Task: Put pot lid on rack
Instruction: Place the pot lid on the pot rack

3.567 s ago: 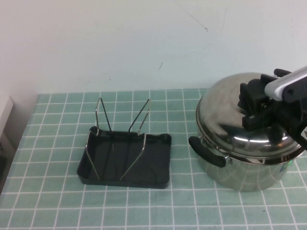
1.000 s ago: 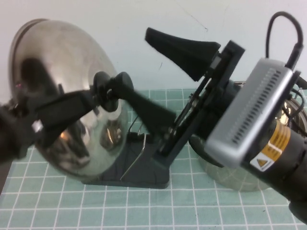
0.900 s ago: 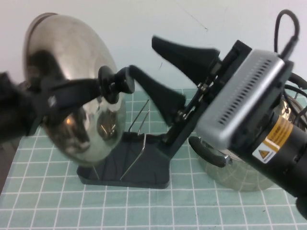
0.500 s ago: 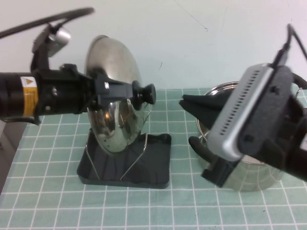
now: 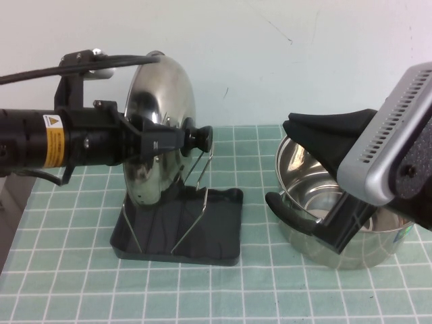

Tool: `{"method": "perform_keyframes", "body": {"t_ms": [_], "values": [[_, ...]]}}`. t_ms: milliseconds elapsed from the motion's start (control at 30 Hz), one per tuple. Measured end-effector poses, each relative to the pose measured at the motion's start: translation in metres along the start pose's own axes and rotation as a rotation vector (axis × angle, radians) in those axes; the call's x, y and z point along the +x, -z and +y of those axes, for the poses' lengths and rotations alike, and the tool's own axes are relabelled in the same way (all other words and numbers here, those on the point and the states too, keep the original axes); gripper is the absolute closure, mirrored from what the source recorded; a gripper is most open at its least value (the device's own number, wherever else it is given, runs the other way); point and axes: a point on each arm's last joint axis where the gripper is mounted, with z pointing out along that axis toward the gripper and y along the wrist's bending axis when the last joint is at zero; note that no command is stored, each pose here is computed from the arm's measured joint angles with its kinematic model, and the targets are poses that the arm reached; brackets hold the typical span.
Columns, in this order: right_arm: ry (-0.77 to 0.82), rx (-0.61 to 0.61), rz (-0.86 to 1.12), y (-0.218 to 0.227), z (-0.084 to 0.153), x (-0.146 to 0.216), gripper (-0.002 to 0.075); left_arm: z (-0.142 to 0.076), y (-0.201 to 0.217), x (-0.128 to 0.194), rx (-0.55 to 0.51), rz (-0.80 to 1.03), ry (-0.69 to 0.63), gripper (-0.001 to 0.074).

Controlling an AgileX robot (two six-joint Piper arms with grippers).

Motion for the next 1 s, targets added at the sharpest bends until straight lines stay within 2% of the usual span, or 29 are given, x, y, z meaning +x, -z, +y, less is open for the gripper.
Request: {"method": "perform_keyframes", "body": {"t_ms": [167,467,567,1000], "values": [[-0.004,0.005,0.001,0.0,0.0,0.0,0.0727,-0.002,0.0,0.002,0.03,0.013,-0.113,0.0623],[-0.007,0.005,0.001,0.0,0.0,0.0,0.0727,0.001,-0.003,0.017,0.035,0.046,-0.214,0.0623],[-0.009,0.005,0.003,0.0,0.0,0.0,0.0727,0.002,-0.003,0.022,0.038,0.056,-0.284,0.0623],[-0.027,0.005,0.008,-0.001,0.0,0.001,0.0727,0.013,-0.032,0.042,0.062,0.141,-0.275,0.0623]]}}
